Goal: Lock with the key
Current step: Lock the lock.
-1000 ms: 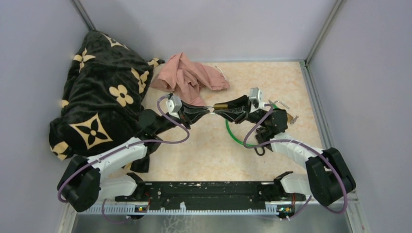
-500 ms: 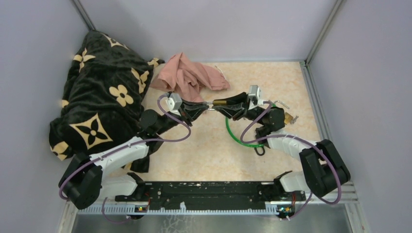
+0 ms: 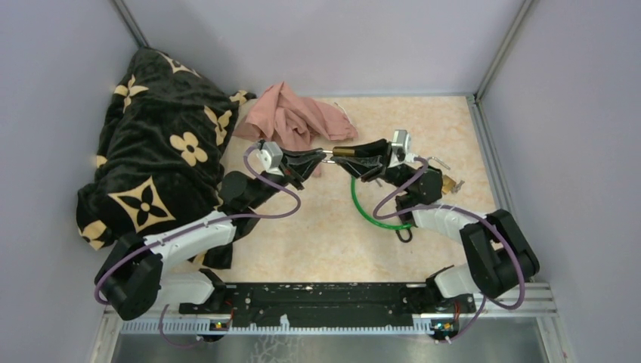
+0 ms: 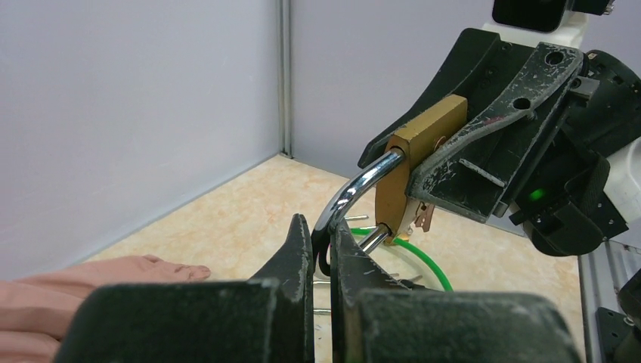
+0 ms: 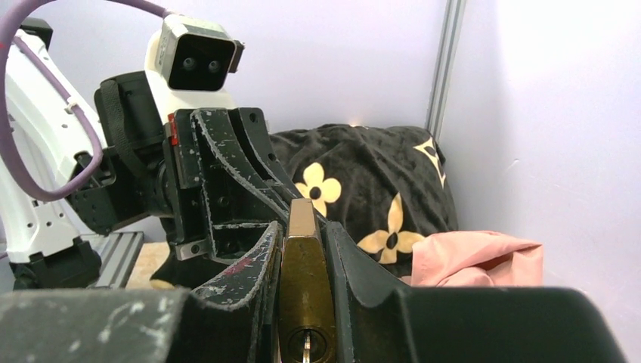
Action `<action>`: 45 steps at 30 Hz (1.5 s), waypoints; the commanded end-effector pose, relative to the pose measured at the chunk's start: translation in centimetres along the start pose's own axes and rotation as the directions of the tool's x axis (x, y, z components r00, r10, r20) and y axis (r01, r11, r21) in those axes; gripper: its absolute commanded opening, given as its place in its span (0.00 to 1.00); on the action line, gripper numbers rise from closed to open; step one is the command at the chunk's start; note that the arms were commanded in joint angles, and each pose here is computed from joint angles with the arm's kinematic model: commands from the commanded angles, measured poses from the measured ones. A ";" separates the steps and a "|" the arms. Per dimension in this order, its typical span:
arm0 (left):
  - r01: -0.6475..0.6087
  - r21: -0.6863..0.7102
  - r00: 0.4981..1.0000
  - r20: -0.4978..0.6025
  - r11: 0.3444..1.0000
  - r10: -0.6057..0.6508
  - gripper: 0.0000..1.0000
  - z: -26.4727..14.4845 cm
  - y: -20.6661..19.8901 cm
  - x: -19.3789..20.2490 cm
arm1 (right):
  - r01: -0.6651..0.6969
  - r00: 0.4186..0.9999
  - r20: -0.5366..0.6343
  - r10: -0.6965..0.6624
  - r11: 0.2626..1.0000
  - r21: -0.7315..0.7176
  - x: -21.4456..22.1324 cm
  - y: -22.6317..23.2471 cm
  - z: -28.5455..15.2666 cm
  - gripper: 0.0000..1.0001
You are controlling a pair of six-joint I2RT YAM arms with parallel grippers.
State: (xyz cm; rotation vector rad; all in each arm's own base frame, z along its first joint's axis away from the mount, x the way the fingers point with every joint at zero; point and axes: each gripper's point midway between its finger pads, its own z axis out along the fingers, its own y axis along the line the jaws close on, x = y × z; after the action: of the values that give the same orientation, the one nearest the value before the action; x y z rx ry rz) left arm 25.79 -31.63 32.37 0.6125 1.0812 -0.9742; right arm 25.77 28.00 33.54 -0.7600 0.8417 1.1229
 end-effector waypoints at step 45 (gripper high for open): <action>0.036 0.703 0.993 -0.106 0.710 0.055 0.00 -6.3 -12.5 -2.4 | -0.215 0.911 -0.349 0.219 0.975 0.053 6.0 0.8 0.0 0.00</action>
State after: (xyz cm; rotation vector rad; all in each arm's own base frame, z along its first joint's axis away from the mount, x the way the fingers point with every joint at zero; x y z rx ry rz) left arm 23.56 -30.60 36.52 0.7388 0.9647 -1.0040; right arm 23.95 29.31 37.44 -0.9234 0.8588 1.1641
